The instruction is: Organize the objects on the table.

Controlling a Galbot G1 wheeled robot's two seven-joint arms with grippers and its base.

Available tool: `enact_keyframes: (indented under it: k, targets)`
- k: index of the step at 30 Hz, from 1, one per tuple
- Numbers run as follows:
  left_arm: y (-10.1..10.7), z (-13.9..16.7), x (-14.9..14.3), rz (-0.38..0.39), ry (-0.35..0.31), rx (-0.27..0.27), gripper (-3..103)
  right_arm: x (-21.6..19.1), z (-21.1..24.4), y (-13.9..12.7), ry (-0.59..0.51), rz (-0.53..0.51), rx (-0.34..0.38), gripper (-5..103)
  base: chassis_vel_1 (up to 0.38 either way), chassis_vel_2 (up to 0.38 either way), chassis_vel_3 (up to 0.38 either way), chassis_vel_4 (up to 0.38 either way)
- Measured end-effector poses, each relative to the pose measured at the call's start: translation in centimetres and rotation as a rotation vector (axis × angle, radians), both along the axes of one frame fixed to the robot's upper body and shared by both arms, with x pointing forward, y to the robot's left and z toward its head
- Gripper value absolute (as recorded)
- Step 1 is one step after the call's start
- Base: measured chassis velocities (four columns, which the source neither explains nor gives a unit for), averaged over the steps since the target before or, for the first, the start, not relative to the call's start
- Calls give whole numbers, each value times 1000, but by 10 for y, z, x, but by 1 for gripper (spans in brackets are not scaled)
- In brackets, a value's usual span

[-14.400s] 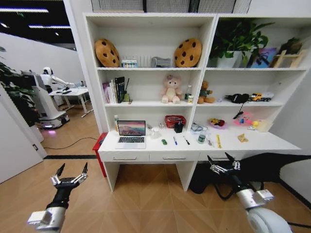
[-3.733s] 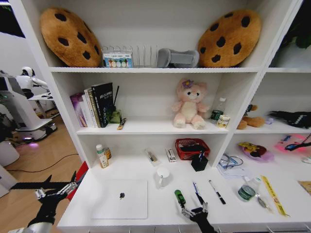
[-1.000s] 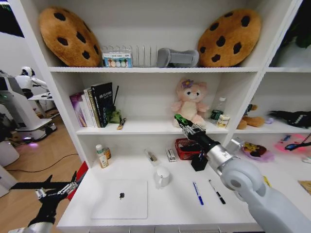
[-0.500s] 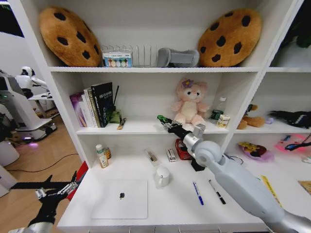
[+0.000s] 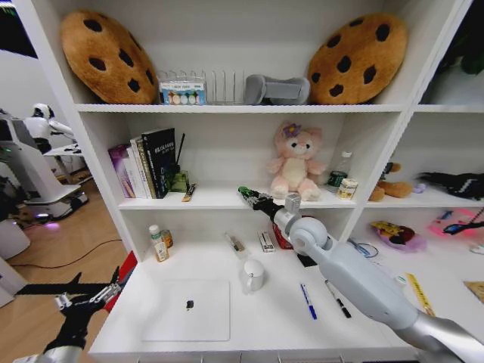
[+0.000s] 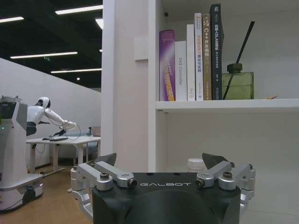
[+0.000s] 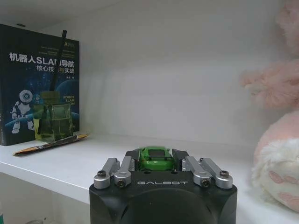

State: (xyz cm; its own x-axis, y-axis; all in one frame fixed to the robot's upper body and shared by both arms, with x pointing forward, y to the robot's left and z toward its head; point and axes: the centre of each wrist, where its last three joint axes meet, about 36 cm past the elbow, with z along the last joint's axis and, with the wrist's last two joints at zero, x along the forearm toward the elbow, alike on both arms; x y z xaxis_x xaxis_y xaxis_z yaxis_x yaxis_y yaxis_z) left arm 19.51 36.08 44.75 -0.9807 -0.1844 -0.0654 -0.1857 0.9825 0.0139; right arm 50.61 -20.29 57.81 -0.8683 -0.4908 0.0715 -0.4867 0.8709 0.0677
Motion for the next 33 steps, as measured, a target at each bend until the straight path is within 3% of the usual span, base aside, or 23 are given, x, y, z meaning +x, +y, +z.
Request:
enact_keyframes:
  k: [1, 3, 7, 12, 14, 16, 27, 30, 33]
  targets:
    - [0, 0, 0, 0, 0, 0, 100, -1, 2, -1, 0, -2, 2, 48, 0, 0, 0, 0]
    - [0, 0, 0, 0, 0, 0, 100, -1, 3, -1, 0, -4, 4, 48, 0, 0, 0, 0]
    - [0, 0, 0, 0, 0, 0, 100, -4, 7, -3, -1, -4, 10, 70, 0, 0, 0, 0]
    - [0, 0, 0, 0, 0, 0, 100, -21, 18, -6, -22, 7, 29, 85, 0, 0, 0, 0]
    - [0, 0, 0, 0, 0, 0, 100, -36, 26, -9, -39, 18, 44, 90, 0, 0, 0, 0]
    - [0, 0, 0, 0, 0, 0, 100, -83, 39, -25, -71, 23, 63, 98, 0, 0, 0, 0]
    - [0, 0, 0, 0, 0, 0, 100, -194, 44, -58, -52, -83, 59, 100, 0, 0, 0, 0]
    - [0, 0, 0, 0, 0, 0, 100, -220, 11, -75, 13, -238, 11, 100, 0, 0, 0, 0]
    - [0, 0, 0, 0, 0, 0, 100, -240, -14, -80, 60, -325, -26, 100, 0, 0, 0, 0]
